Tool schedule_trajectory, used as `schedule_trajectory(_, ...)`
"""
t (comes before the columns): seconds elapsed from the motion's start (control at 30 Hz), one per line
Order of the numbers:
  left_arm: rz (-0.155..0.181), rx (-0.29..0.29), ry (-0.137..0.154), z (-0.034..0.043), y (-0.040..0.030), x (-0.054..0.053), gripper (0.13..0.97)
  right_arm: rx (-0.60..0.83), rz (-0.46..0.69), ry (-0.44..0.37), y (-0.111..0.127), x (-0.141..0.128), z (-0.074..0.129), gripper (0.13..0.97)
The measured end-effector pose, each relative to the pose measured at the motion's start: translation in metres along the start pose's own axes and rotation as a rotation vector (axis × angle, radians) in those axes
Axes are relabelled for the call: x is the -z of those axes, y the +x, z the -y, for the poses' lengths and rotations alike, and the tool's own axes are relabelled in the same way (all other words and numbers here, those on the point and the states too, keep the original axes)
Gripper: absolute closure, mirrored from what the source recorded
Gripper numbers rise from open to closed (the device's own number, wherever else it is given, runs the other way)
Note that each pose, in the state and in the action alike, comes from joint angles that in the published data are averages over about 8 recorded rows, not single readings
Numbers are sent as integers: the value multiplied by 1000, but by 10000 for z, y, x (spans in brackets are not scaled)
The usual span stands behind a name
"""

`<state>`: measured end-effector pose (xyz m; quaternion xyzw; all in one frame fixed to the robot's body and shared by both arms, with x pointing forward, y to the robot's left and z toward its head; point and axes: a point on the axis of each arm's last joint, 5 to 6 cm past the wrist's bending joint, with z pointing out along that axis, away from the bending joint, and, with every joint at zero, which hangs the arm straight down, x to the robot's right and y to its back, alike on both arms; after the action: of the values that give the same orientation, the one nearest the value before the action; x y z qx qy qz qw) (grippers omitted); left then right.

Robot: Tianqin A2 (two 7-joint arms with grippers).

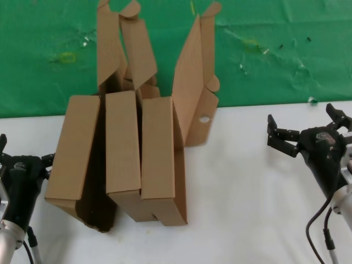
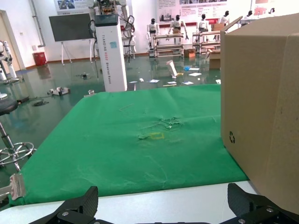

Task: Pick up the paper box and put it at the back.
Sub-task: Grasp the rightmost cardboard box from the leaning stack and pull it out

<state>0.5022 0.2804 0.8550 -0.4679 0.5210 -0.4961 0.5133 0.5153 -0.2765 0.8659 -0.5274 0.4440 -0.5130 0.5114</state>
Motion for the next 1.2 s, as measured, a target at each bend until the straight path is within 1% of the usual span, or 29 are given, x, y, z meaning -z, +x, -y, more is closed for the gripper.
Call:
schedule_trajectory(0.67, 0, 0, 0, 0, 0, 0, 132, 3, 0, 4, 9, 8, 17, 130)
schedule_trajectory(0.8, 0, 0, 0, 0, 0, 0, 138, 18, 7, 32, 50, 49, 121, 130)
schedule_trajectory(1.0, 0, 0, 0, 0, 0, 0, 150, 91, 53, 101, 148, 200, 412, 130)
schedule_trajectory(1.1, 0, 0, 0, 0, 0, 0, 183, 148, 110, 126, 200, 304, 549, 130)
schedule_trajectory(1.2, 0, 0, 0, 0, 0, 0, 216, 212, 204, 133, 262, 414, 639, 130)
